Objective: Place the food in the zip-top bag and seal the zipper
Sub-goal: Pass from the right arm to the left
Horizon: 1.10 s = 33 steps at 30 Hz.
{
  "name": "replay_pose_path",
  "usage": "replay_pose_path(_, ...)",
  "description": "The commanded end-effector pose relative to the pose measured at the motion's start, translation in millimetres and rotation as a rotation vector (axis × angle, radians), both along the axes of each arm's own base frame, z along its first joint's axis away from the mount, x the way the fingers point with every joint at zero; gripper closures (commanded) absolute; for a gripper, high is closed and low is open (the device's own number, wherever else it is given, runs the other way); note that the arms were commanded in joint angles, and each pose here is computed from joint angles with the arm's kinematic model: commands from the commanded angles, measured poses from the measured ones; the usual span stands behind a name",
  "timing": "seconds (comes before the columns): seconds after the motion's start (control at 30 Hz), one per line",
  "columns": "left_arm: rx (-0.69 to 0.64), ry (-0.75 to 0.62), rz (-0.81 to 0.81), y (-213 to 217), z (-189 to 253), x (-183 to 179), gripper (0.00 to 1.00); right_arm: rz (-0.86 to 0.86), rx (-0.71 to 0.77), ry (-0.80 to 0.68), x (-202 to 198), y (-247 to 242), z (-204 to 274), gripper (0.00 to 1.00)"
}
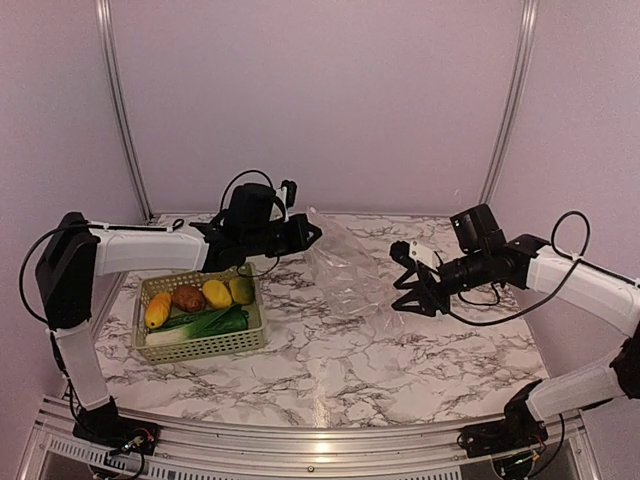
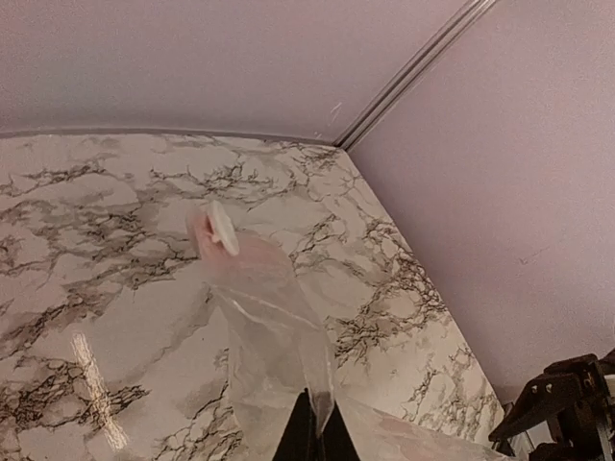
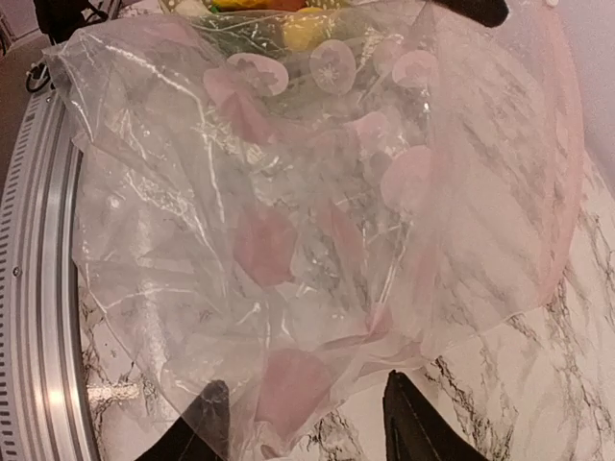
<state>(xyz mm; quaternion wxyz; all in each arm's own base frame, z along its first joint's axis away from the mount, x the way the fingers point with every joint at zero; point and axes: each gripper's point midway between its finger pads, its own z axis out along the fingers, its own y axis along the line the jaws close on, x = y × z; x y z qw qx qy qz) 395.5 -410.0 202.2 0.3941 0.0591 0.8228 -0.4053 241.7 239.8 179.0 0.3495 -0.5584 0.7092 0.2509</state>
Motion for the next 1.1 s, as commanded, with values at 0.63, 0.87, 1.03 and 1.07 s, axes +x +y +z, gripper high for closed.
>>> replay_pose_path(0.63,0.290,-0.895,-0.699,-5,118,-111,1.00,0.101,0.176,0.055,18,-33,130,0.31)
replay_pose_path(0.87,0.230,-0.946,-0.799,-17,122,-134,1.00,0.063,0.263,0.029,44,-23,164,0.32)
replay_pose_path(1.03,0.326,-0.882,-0.422,-6,137,-68,1.00,0.159,0.250,-0.064,29,-26,200,0.28)
replay_pose_path(1.07,0.374,-0.861,-0.281,6,143,-42,1.00,0.152,0.231,-0.070,26,-28,196,0.26)
